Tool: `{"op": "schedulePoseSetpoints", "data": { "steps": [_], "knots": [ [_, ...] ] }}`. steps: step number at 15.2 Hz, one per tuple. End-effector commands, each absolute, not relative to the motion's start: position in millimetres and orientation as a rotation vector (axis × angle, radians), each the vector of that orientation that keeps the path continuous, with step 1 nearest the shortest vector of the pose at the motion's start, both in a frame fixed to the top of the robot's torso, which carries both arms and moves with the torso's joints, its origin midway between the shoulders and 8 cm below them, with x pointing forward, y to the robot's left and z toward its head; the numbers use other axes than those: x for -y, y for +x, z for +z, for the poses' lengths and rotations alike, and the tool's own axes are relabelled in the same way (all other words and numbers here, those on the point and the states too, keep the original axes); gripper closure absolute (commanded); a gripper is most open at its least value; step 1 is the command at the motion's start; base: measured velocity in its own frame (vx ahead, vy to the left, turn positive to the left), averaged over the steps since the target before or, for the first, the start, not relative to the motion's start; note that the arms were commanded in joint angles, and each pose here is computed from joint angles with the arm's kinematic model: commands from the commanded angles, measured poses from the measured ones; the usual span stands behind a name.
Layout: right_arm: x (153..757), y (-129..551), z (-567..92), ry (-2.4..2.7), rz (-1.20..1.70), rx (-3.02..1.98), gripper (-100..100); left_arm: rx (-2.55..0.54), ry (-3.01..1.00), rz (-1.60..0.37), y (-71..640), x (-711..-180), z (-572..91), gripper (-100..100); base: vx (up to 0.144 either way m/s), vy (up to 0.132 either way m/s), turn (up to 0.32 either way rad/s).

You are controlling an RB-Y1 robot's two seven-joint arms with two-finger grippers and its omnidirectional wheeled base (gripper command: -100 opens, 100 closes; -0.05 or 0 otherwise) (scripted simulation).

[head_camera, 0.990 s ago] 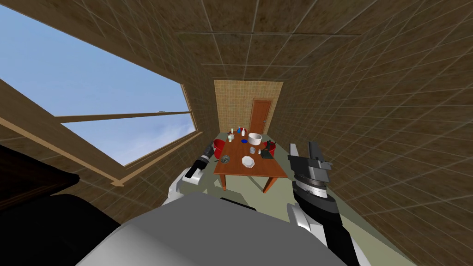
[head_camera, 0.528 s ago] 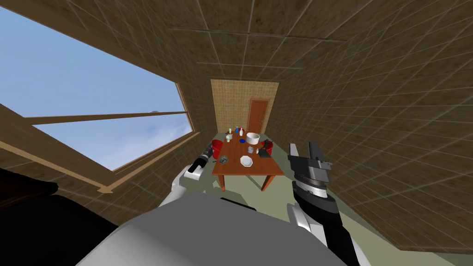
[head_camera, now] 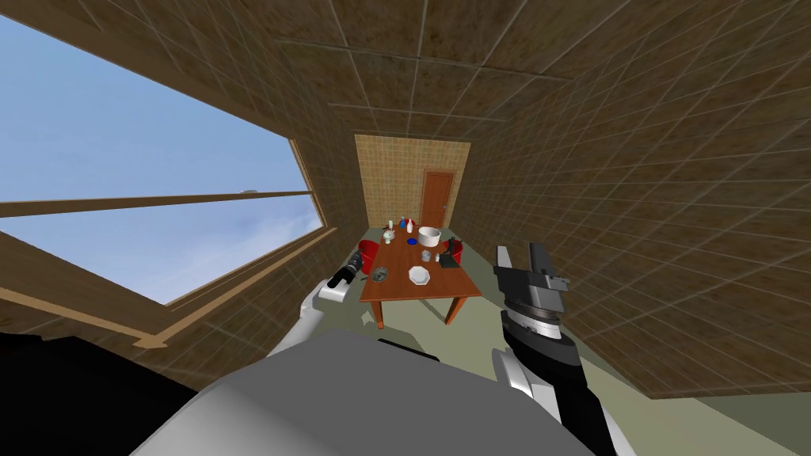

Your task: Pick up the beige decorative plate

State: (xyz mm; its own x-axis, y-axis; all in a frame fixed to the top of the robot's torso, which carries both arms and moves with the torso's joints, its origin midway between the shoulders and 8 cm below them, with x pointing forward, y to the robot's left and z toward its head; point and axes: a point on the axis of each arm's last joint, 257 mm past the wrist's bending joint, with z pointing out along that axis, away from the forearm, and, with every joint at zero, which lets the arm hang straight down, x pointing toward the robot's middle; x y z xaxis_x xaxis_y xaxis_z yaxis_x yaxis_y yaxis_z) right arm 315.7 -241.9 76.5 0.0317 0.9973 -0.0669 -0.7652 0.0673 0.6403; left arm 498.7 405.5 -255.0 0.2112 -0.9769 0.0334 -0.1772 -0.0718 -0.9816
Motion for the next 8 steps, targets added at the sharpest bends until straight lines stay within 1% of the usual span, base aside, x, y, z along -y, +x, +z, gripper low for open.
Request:
{"op": "schedulePoseSetpoints", "data": {
  "steps": [1, 2, 4, 8],
  "knots": [
    [241.9, 315.7, 76.5, 0.501, 1.447, -0.583, 0, -1.161, -1.511, -0.973, 497.5, -409.7, -262.0, -100, 0.001, 0.001, -0.042],
    [241.9, 315.7, 76.5, 0.501, 1.447, -0.583, 0, -1.153, -1.56, -0.946, 500.7, -420.6, -273.3, -100, 0.001, -0.002, -0.085],
    [241.9, 315.7, 76.5, 0.501, 1.447, -0.583, 0, -1.161, -1.581, -0.928, 498.6, -422.1, -279.1, -100, 0.001, 0.0, -0.075],
    [241.9, 315.7, 76.5, 0.501, 1.447, -0.583, 0, -1.146, -1.709, -0.852, 499.6, -442.7, -308.3, -100, 0.001, -0.001, -0.077]
  ]
}}
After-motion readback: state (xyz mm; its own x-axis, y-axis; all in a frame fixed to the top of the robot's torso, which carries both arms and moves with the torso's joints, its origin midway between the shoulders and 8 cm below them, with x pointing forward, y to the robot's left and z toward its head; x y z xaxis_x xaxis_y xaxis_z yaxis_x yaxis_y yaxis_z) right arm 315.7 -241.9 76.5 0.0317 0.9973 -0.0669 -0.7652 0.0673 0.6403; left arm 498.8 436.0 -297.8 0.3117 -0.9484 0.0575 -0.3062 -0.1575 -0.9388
